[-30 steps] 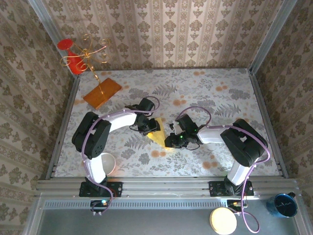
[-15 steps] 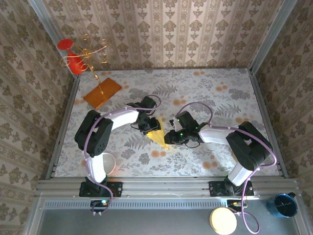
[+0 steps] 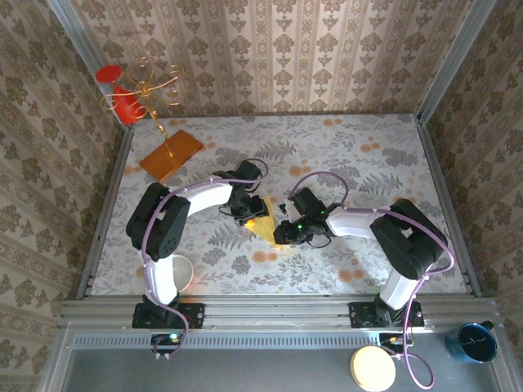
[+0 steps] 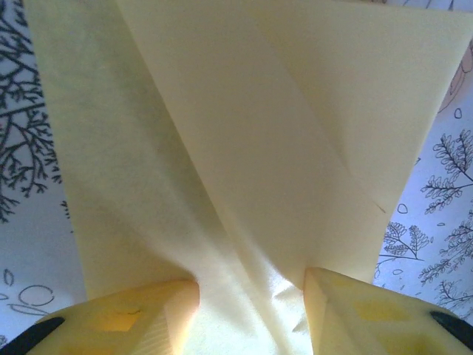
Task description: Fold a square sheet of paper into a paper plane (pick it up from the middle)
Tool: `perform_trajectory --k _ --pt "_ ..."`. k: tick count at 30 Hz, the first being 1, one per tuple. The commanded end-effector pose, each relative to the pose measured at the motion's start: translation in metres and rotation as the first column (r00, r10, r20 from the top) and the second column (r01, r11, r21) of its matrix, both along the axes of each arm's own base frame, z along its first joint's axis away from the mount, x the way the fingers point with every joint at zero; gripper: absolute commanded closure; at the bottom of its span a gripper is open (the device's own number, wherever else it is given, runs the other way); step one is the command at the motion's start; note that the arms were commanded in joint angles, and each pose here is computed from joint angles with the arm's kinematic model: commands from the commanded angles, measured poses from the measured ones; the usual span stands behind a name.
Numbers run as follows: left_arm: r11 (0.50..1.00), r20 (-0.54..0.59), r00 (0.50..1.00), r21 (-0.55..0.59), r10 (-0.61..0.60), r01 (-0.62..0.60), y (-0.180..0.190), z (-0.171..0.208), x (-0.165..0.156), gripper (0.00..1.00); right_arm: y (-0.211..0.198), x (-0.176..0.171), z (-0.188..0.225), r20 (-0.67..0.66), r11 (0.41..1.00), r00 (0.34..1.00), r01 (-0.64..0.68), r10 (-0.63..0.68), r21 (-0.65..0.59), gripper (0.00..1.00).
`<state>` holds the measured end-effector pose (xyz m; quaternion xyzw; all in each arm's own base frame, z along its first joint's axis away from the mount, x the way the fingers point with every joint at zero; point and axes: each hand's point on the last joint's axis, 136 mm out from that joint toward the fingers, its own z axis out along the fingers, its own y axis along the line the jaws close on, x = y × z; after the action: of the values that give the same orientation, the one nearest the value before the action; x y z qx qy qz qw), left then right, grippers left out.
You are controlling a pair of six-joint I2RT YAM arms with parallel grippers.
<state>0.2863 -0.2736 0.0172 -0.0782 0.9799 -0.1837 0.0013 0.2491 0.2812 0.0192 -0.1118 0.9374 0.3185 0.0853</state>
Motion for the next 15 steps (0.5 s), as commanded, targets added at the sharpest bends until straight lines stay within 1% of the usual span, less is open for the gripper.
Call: perform_trajectory --k 1,9,15 --pt "0.965 -0.162 0.984 0.262 0.072 -0.028 0.059 -0.065 -0.040 0.54 -0.004 -0.006 -0.008 -0.018 0.998 0.999 -0.030 0.029 -0.047 0.76" --pt "0.957 -0.188 0.979 0.288 0.081 -0.024 0.067 -0.076 -0.048 0.54 -0.015 -0.009 -0.021 -0.032 0.994 0.999 -0.018 0.015 -0.109 0.85" --pt "0.957 -0.194 0.978 0.290 0.078 -0.019 0.067 -0.079 -0.049 0.55 -0.013 -0.009 -0.022 -0.039 0.995 0.999 -0.020 0.016 -0.100 0.85"
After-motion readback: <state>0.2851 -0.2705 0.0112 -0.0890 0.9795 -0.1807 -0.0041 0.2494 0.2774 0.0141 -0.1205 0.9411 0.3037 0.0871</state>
